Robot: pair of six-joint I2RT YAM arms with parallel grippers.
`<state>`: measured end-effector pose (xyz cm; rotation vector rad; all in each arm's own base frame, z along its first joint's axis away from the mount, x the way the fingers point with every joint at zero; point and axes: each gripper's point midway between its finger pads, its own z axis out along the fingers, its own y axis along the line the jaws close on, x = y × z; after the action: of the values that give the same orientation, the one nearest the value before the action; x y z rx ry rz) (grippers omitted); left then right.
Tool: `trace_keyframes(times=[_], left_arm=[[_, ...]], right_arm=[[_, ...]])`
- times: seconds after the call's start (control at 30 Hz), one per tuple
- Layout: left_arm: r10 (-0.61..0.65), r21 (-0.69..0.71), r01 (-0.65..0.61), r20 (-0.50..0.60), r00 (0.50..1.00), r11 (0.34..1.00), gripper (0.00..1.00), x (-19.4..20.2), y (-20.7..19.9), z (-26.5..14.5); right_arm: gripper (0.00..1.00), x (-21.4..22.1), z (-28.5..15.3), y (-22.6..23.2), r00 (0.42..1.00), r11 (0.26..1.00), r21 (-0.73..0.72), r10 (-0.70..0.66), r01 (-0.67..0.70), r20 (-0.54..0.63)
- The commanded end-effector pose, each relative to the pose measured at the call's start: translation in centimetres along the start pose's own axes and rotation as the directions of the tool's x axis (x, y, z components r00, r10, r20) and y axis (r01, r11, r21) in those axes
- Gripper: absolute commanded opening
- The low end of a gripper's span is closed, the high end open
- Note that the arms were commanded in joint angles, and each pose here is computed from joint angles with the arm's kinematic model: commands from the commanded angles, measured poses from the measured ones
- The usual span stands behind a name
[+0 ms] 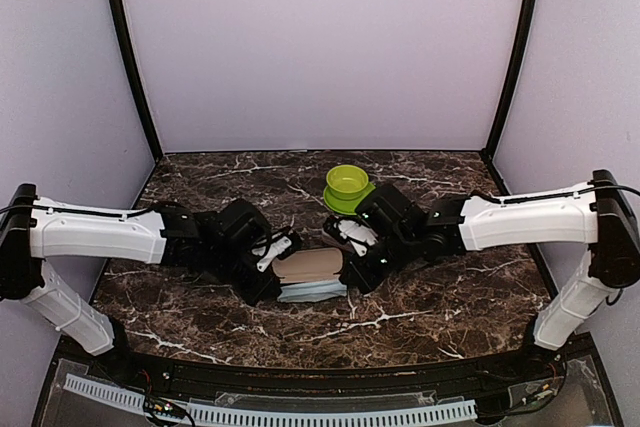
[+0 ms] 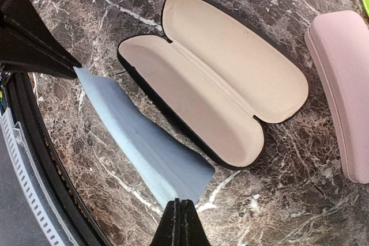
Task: Organize the sunglasses
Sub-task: Place the folded cleaning cloth at the center of the board.
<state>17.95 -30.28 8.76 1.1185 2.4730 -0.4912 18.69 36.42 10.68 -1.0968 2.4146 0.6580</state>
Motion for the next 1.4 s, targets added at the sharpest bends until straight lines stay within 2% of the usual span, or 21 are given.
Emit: trace_keyframes(times=[0.0,0.5,0.67,0.83,1.37], left_arm=[[0.015,-0.006,-0.015,0.073,0.997,1.000,0.00,-2.5,0.9,-2.2],[0.000,0.004,-0.001,0.087,0.996,1.000,0.00,-5.5,1.5,-2.0],[-0.049,0.010,0.049,0.072,0.996,0.999,0.00,-5.6,2.4,-1.5],[-0.071,0.047,0.069,0.048,0.996,0.997,0.00,-5.4,2.2,-0.5],[-0.059,0.048,0.053,0.132,0.990,0.997,0.00,-7.4,1.9,-2.6]], right_arm=[[0.00,-1.8,-0.9,-1.2,0.998,0.999,0.039,0.020,-0.022,0.063],[0.00,-4.9,-1.7,-2.1,0.988,0.999,0.038,0.032,-0.038,0.149],[0.00,-4.5,-0.7,-3.5,0.993,0.997,0.059,0.051,-0.057,0.106],[0.00,-5.9,-0.7,-3.5,0.993,0.997,0.050,0.050,-0.056,0.112],[0.00,-6.3,-2.0,-3.1,0.991,0.998,0.041,0.039,-0.044,0.125]])
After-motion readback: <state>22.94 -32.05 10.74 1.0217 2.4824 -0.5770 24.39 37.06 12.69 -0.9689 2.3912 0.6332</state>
